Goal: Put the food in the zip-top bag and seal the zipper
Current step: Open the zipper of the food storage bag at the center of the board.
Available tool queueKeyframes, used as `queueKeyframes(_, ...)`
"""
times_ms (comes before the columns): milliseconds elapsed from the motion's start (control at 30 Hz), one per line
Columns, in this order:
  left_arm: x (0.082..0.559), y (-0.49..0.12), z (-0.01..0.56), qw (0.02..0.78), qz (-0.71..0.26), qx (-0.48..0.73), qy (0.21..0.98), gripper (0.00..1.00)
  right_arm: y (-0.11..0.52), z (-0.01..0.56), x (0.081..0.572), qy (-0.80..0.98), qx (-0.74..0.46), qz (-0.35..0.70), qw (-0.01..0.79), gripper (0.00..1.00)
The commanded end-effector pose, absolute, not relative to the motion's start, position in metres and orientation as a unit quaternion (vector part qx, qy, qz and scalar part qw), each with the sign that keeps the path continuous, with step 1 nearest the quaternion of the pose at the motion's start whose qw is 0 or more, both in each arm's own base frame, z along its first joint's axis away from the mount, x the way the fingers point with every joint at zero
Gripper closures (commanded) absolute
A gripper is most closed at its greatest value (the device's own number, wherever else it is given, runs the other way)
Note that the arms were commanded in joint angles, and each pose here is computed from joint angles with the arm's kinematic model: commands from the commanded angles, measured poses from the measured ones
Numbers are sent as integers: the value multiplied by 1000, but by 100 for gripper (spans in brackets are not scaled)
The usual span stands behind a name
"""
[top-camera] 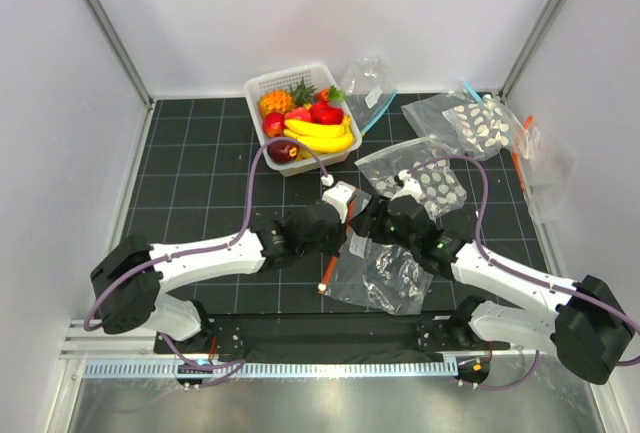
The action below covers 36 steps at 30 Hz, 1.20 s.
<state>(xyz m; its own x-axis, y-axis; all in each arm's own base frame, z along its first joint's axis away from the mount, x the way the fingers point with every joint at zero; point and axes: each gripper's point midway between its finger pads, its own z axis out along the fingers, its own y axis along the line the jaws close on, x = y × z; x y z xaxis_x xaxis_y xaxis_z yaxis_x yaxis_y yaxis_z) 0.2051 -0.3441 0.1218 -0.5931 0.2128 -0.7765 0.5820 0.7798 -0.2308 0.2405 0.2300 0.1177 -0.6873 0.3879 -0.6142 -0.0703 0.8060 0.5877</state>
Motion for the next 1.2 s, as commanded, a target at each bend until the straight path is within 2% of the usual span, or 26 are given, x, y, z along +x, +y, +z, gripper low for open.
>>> queueKeyframes(0,209,-351,141,417,-256,220,844,100,243,136,246,848,93,332,403,43)
queueKeyframes(400,209,-352,139,418,-251,222,844,100,243,137,243,850,87,324,405,43)
queueKeyframes(567,211,-350,145,427,-249,221,841,100,241,127,242,856,94,315,399,57)
queueKeyframes(600,210,-350,144,425,-249,223,841,100,240,127,242,856,95,314,400,63)
queueKeyframes(900,207,-349,145,425,-250,222,841,100,239,128,243,855,91,311,405,99)
queueKeyframes(967,207,-348,148,426,-254,217,841,99,239,128,242,855,88,310,405,99)
queueKeyframes(1067,205,-342,151,429,-259,206,840,73,237,126,240,856,82,309,406,99)
queueKeyframes(1100,204,-340,157,434,-263,200,838,57,236,126,239,855,80,310,408,99)
queueKeyframes(1167,204,-334,159,437,-263,193,838,45,235,127,237,853,73,313,410,99)
